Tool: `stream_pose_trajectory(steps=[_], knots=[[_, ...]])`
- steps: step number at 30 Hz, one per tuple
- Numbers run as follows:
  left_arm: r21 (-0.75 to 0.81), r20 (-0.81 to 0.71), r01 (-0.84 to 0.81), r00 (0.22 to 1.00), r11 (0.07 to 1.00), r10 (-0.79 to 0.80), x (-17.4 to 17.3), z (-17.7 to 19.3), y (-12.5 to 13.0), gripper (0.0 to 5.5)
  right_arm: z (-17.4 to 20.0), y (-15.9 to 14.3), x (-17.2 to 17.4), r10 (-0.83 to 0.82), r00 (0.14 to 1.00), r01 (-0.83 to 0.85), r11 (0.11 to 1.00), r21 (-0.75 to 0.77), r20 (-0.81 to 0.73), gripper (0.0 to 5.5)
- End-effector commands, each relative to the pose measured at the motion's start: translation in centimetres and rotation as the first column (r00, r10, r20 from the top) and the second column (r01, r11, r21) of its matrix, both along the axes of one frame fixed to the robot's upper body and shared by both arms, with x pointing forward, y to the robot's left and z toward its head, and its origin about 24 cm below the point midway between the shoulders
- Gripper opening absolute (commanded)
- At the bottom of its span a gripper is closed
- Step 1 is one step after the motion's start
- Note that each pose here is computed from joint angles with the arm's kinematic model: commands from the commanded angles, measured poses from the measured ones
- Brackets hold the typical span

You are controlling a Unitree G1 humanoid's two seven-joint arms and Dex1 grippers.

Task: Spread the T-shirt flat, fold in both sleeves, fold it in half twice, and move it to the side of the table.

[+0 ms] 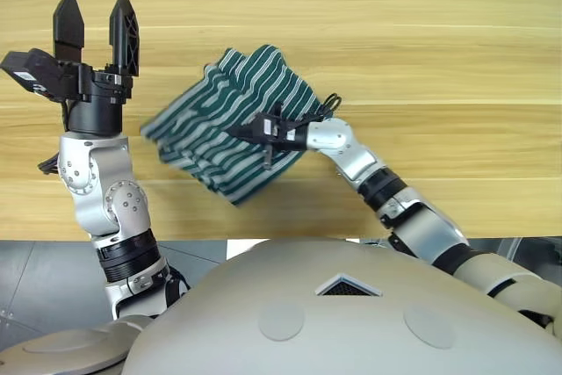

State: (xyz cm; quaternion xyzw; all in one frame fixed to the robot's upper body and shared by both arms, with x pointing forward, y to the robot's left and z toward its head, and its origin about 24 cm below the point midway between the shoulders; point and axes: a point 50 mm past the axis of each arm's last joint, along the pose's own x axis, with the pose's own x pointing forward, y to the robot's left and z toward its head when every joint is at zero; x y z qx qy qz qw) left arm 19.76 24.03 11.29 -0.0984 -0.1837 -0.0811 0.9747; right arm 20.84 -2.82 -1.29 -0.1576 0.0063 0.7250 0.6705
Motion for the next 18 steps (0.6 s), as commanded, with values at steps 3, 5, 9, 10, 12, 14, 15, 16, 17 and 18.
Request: stream_pose_trajectory(steps=[3,5,9,10,12,14,15,16,17,18], knots=[[-0.007,0.012,-0.011,1.0,1.0,0.011,0.1,-0.1,-0.4,3.98,0.2,-12.4,3.8,0.224,0.955,-0.111,0.878,-0.466,0.195,0.02],[-0.014,0.015,-0.004,1.0,1.0,0.004,0.3,-0.3,-0.7,3.98,4.2,-11.0,6.9,0.213,0.878,-0.053,0.933,-0.355,0.428,0.02],[-0.011,0.028,0.014,1.0,1.0,-0.013,0.4,-0.1,-1.1,3.98,9.8,-8.6,8.0,0.018,0.799,-0.031,0.999,0.012,0.601,0.02],[-0.013,0.028,0.01,1.0,1.0,-0.009,0.2,-0.1,-1.0,3.98,9.9,-8.7,7.5,-0.039,0.824,-0.01,0.996,0.084,0.565,0.02],[-0.019,0.023,0.002,1.0,1.0,-0.002,-0.1,-0.3,-1.0,3.98,8.2,-9.0,5.8,-0.133,0.888,0.081,0.987,0.136,0.441,0.02],[-0.023,0.017,0.0,1.0,1.0,0.0,-0.3,-0.5,-1.1,3.98,5.8,-9.3,3.9,-0.182,0.918,0.154,0.982,0.106,0.352,0.02],[-0.024,0.015,0.001,1.0,1.0,0.0,-0.3,-0.5,-1.1,3.98,5.0,-9.2,3.1,-0.204,0.929,0.181,0.978,0.101,0.308,0.02],[-0.023,0.013,0.002,1.0,1.0,-0.001,-0.3,-0.5,-1.1,3.98,4.7,-9.1,2.4,-0.219,0.939,0.195,0.974,0.116,0.266,0.02],[-0.023,0.012,0.002,1.0,1.0,-0.002,-0.3,-0.5,-1.1,3.98,4.6,-8.9,2.2,-0.246,0.941,0.219,0.966,0.138,0.23,0.02],[-0.021,0.013,0.005,1.0,1.0,-0.004,-0.2,-0.5,-1.2,3.98,4.6,-8.7,2.5,-0.304,0.93,0.277,0.949,0.149,0.209,0.02]])
